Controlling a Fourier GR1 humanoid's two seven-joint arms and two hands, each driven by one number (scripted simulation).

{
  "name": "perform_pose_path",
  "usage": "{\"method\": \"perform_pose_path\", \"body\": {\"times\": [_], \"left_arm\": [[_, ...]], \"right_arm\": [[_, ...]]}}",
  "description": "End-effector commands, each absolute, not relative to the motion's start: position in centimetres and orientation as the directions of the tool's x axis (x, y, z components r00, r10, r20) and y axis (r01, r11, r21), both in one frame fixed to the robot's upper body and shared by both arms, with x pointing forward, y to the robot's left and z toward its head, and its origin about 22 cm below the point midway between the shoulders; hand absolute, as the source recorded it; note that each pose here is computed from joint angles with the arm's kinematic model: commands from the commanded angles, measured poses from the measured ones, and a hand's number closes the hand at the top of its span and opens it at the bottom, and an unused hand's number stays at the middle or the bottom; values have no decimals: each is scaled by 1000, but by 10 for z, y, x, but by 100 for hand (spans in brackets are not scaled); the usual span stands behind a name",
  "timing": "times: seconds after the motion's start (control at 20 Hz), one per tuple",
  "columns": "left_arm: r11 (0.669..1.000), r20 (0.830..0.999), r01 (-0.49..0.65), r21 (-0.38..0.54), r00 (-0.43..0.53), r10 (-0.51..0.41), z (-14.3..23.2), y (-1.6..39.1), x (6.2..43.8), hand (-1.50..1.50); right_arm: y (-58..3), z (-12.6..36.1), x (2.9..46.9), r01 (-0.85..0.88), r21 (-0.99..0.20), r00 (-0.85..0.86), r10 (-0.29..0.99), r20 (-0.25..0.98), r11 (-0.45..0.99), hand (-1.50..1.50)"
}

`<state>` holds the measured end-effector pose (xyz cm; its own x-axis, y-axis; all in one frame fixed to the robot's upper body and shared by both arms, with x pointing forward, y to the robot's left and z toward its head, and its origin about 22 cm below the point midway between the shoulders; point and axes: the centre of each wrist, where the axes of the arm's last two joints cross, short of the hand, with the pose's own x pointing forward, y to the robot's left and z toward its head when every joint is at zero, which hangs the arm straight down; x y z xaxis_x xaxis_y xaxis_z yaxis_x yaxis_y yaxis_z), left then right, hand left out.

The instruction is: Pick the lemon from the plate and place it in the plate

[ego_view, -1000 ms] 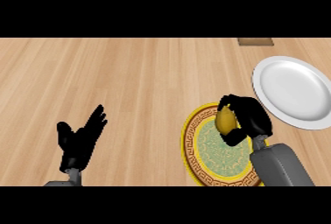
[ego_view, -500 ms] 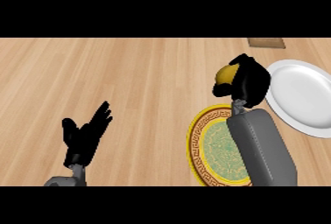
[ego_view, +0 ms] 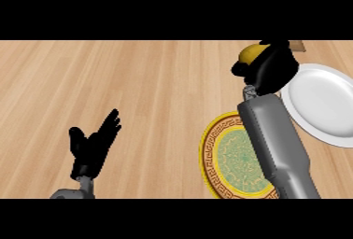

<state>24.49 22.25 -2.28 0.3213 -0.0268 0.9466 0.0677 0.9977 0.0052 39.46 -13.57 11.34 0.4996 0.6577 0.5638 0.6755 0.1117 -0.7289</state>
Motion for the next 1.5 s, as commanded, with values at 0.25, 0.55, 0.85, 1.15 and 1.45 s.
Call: {"method": "perform_pose_path", "body": {"times": [0.25, 0.55, 0.85, 1.15, 1.45], "left_arm": [[999, 929, 32, 13, 370, -24, -24, 226, 243, 0], [1000, 935, 23, 18, 354, -25, -24, 231, 235, 0], [1000, 935, 13, 18, 354, -22, -32, 244, 235, 0], [1000, 931, 22, 5, 366, -13, -29, 238, 234, 0], [1000, 930, 27, -4, 368, -6, -28, 237, 243, 0]], "right_arm": [[-165, 90, 397, 845, -535, 458, 487, 744, 22, 150], [-242, 67, 397, 848, -509, 515, 454, 727, -147, 150], [-312, 70, 402, 843, -498, 533, 427, 730, -202, 150], [-350, 52, 396, 847, -490, 529, 422, 736, -206, 150], [-395, 38, 378, 679, -731, 725, 223, 651, -70, -150]]}}
